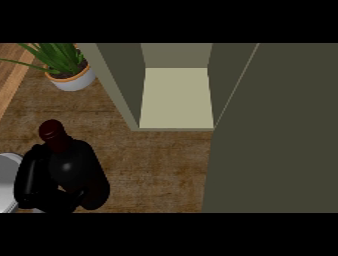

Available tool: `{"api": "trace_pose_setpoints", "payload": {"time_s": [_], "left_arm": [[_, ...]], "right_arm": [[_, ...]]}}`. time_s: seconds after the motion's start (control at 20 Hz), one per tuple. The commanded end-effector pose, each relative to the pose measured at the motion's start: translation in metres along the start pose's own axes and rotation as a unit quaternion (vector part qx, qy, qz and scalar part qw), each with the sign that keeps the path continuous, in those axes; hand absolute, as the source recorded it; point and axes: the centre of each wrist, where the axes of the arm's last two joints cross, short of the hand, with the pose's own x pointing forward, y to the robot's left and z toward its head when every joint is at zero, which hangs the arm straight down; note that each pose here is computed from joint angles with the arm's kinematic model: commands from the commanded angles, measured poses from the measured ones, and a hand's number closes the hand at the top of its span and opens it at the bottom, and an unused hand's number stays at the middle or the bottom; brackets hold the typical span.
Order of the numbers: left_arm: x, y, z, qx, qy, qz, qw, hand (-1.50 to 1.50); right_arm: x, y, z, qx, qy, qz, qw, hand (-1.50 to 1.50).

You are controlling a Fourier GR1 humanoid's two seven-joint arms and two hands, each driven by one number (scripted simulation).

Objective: Pick up the wine, place it into the cabinet and close the cabinet

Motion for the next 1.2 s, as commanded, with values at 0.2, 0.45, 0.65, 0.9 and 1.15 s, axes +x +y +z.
{"api": "trace_pose_setpoints", "payload": {"time_s": [0.2,0.45,0.65,0.9,1.15], "left_arm": [[0.02,-0.057,-0.013,-0.032,0.011,-0.008,0.9994,1.5],[0.047,-0.087,-0.033,-0.063,0.008,0.017,0.9979,1.5],[0.056,-0.133,-0.048,-0.056,0.019,0.043,0.9973,1.5],[0.077,-0.16,-0.061,-0.041,0.012,0.044,0.9981,1.5],[0.06,-0.191,-0.081,-0.042,0.006,0.025,0.9988,1.5]], "right_arm": [[0.014,-0.011,0.026,0.02,-0.026,-0.012,0.999,-1.5],[0.004,0.003,0.025,0.013,-0.022,-0.023,0.999,-1.5],[0.006,-0.006,0.017,0.017,-0.018,-0.023,0.999,-1.5],[0.007,0.0,0.029,0.012,-0.025,-0.032,0.999,-1.5],[-0.002,0.0,0.017,0.019,-0.032,-0.027,0.999,-1.5]]}}
